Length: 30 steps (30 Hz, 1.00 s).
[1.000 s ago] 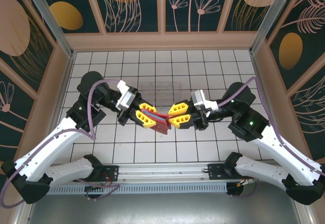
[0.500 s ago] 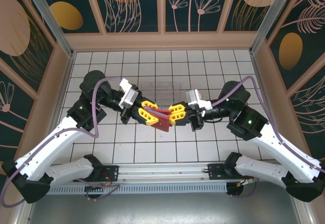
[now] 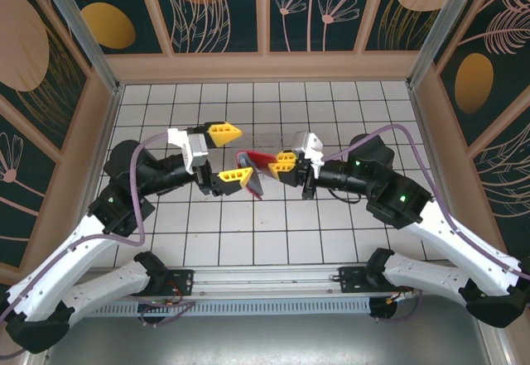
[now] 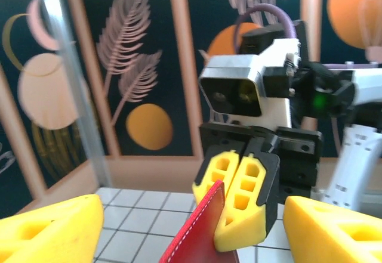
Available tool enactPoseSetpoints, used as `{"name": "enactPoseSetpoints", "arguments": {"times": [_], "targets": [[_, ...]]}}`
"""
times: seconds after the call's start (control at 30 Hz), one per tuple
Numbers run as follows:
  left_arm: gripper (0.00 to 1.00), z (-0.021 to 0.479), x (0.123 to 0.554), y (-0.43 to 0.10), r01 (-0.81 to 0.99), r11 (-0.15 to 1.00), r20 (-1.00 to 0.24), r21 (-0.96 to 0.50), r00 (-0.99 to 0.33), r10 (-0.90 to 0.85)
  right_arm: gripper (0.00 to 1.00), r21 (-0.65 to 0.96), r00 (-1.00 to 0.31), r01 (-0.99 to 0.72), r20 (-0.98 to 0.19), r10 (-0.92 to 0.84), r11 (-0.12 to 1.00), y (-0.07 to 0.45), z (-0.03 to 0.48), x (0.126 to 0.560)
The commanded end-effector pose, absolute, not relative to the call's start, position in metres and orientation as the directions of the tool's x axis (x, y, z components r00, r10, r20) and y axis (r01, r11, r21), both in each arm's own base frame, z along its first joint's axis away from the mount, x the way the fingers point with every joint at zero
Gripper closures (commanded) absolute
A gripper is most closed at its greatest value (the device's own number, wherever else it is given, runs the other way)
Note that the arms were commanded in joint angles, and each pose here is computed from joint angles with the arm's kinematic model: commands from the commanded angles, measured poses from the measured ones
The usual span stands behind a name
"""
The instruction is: Take the credit cards out of the card holder
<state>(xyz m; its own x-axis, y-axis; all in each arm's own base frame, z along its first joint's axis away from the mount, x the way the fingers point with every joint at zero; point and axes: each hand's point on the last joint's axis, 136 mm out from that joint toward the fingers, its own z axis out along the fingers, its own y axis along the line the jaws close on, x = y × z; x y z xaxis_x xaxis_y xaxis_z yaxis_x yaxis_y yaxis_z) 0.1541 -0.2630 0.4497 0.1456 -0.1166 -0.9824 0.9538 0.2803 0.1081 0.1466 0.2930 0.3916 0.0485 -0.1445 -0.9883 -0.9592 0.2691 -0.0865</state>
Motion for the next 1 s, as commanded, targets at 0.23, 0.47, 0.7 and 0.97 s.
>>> {"name": "enactPoseSetpoints", "arguments": {"times": [0.23, 0.47, 0.7, 0.97], "targets": [[0.21, 0.422, 0.195, -0.253, 0.879, 0.477, -0.993, -0.002, 0.055, -0.105, 1.0, -0.109, 0.014, -0.902, -0.974, -0.225, 0.417, 0.287, 0.378, 0.176], [0.23, 0.418, 0.197, -0.255, 0.879, 0.476, -0.992, -0.021, 0.04, -0.118, 1.0, -0.088, -0.002, -0.902, -0.978, -0.207, 0.424, 0.284, 0.385, 0.174], [0.21, 0.401, 0.197, -0.271, 0.91, 0.411, -0.995, -0.064, -0.027, -0.096, 1.0, -0.073, -0.005, -0.891, -0.985, -0.171, 0.448, 0.282, 0.401, 0.177], [0.19, 0.379, 0.229, -0.257, 0.81, 0.574, -0.992, -0.119, -0.071, -0.105, 1.0, -0.042, -0.028, -0.86, -0.991, -0.131, 0.509, 0.277, 0.408, 0.188]]}}
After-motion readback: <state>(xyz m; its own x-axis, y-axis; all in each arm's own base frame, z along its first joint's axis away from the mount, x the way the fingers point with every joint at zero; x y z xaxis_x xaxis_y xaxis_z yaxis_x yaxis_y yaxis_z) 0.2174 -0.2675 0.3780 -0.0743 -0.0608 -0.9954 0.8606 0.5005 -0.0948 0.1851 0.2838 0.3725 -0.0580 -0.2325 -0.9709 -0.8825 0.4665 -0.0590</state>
